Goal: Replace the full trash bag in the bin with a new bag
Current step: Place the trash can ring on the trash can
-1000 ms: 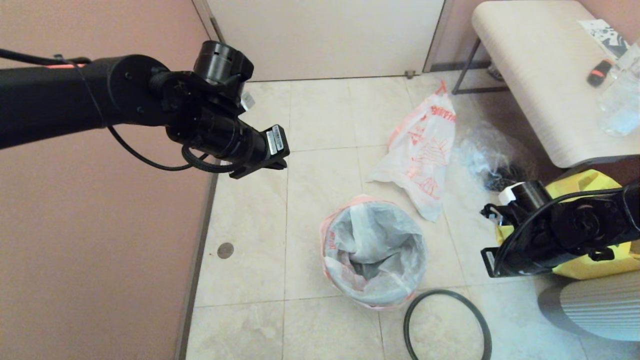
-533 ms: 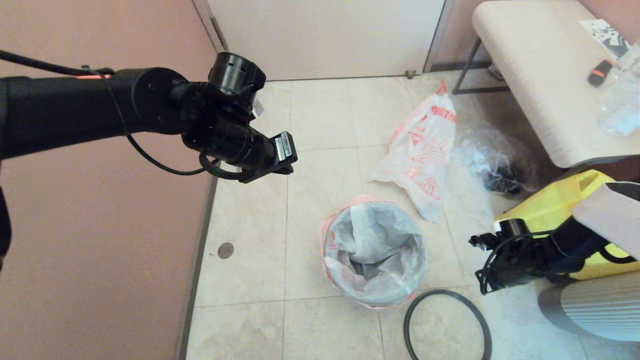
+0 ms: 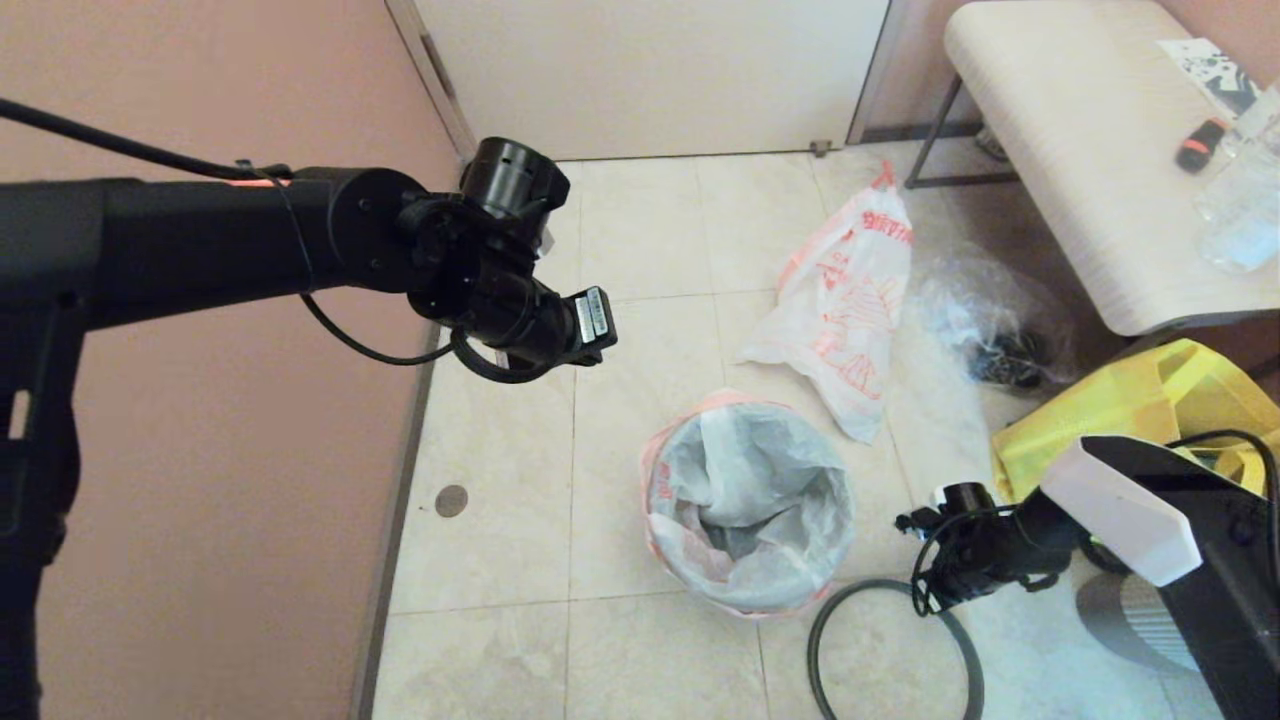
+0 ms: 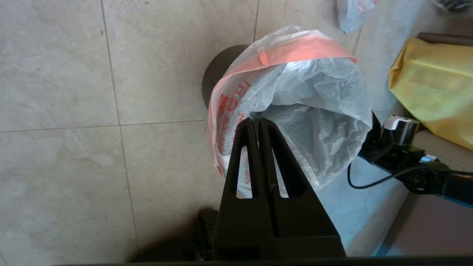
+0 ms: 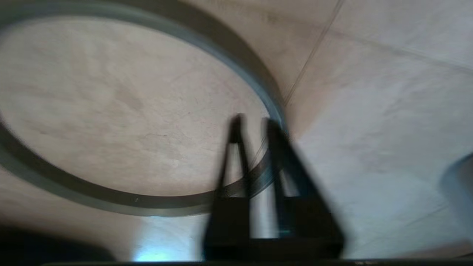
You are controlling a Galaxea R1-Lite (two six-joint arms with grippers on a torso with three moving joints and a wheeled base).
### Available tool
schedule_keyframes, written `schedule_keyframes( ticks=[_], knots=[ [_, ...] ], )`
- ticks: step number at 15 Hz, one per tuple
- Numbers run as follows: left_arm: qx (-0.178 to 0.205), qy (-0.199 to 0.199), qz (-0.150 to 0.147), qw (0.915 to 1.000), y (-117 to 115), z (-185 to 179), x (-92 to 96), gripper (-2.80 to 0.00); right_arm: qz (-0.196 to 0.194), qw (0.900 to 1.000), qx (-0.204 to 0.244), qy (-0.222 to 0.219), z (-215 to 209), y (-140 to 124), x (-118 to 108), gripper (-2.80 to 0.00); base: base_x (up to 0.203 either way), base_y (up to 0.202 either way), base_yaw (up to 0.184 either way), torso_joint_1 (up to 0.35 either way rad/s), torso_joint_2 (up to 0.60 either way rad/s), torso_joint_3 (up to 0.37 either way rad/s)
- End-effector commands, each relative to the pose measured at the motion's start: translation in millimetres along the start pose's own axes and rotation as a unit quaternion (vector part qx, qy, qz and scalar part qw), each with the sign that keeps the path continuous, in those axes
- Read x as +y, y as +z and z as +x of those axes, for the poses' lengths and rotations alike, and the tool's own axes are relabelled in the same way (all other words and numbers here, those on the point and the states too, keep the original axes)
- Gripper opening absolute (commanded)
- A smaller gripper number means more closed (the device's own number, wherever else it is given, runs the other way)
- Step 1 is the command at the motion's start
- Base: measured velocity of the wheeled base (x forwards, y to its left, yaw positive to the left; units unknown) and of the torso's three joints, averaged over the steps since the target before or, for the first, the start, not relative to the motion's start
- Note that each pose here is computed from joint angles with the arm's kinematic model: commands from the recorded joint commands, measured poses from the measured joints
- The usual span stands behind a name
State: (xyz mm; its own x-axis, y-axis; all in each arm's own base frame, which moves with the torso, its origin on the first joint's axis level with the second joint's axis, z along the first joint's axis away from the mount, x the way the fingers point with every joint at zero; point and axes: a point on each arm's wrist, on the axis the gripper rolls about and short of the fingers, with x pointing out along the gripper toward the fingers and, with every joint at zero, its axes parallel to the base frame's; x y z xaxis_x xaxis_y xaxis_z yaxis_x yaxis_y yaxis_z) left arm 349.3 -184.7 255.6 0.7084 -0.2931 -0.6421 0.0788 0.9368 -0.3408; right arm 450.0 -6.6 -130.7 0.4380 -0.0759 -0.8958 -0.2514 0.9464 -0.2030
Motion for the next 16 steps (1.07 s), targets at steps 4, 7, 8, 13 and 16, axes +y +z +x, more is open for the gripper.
schedule_keyframes(
  ticks=[4,7,8,13,16],
  knots=[
    [0.007,0.000,0.001,1.0000,-3,3,-2.0,-2.80,-0.007,1.000,0.014,0.002,35,-12,8,0.00,0.000,0.000,0.000,0.000,0.00,0.000],
    [0.007,0.001,0.001,1.0000,-3,3,-1.9,-2.80,-0.007,1.000,0.008,-0.001,44,-10,7,0.00,0.000,0.000,0.000,0.000,0.00,0.000],
    [0.007,0.000,0.000,1.0000,-3,2,-2.0,-2.80,-0.006,1.000,0.006,-0.002,47,-10,6,0.00,0.000,0.000,0.000,0.000,0.00,0.000],
    [0.008,-0.001,0.002,1.0000,-5,3,-4.0,-2.80,-0.018,1.000,0.014,-0.020,60,-12,-2,-2.80,0.000,0.000,0.000,0.000,0.00,0.000],
    [0.009,-0.001,0.003,1.0000,-5,3,-4.1,-2.80,-0.016,0.999,0.025,-0.018,60,-13,-3,-2.80,0.000,0.000,0.000,0.000,0.00,0.000]
  ],
)
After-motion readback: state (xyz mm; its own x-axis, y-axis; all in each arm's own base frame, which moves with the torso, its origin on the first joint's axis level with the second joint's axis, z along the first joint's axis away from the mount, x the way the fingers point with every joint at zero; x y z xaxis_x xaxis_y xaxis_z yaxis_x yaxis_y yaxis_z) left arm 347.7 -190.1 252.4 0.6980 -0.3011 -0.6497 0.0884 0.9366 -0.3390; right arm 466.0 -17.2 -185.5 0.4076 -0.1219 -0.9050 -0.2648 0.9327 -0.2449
